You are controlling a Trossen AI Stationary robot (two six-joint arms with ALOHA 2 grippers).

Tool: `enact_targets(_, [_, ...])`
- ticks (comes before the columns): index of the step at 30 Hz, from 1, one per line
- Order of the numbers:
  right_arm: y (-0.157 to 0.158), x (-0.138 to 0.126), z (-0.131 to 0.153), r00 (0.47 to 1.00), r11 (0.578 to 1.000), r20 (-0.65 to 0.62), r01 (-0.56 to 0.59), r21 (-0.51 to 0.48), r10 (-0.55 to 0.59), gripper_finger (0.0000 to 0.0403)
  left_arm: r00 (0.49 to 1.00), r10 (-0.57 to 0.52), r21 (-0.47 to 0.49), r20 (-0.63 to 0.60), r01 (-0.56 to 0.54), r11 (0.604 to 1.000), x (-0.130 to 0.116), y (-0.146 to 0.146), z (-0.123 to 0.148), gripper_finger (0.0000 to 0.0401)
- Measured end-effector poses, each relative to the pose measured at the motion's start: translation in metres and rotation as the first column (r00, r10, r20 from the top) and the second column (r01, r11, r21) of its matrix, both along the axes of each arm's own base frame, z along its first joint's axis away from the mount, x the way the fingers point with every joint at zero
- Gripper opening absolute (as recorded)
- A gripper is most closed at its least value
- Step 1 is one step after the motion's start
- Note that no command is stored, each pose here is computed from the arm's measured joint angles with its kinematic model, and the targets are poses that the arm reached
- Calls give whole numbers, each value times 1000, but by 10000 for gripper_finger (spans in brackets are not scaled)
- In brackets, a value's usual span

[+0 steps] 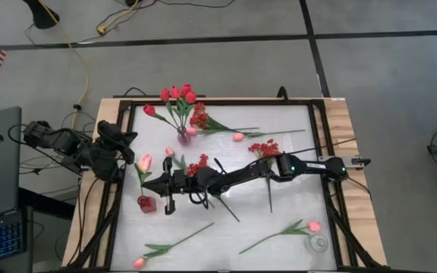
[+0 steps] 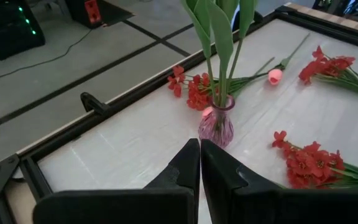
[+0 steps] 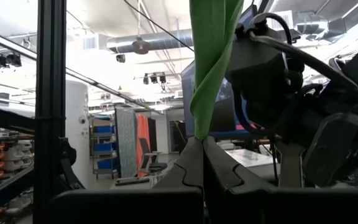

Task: Sort flowers into vase by color
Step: Put the pink tulip into the red vase

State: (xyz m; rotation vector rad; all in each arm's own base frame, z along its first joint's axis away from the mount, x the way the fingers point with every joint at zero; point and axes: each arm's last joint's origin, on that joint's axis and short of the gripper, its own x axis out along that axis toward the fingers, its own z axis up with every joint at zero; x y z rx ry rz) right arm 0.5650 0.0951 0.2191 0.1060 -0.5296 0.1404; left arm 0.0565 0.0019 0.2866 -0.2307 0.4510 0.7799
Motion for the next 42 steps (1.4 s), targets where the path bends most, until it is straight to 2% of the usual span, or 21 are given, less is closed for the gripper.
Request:
enact_targets(15, [4,-1,0,1000,1000,-5,10,10,-10,20,1000,1,1,0,-1,1000,0,0,0,2])
enact_targets(18, [5,3,-10,1000,1000,7,7,16,-7,20,1000,1,1,1,-1,1000,0,0,0,2])
enact_targets(24, [9,24,-46,1000,999,-22,-11,42,12,20,1000,0,0,0,0,1000,0,0,0,2])
enact_targets(28, [7,26,-51,1000,998,-23,-14,54,16,20,1000,-13,-15,-10,12,1000,0,0,-1,2])
enact_targets(36, [5,32,-61,987,998,-151,-55,30,59,22,1000,-20,-20,-20,20,1000,0,-1,-1,2])
enact_targets(42, [6,34,-67,974,998,-216,-68,18,70,40,1000,-20,-19,-21,20,1000,0,-1,-1,2])
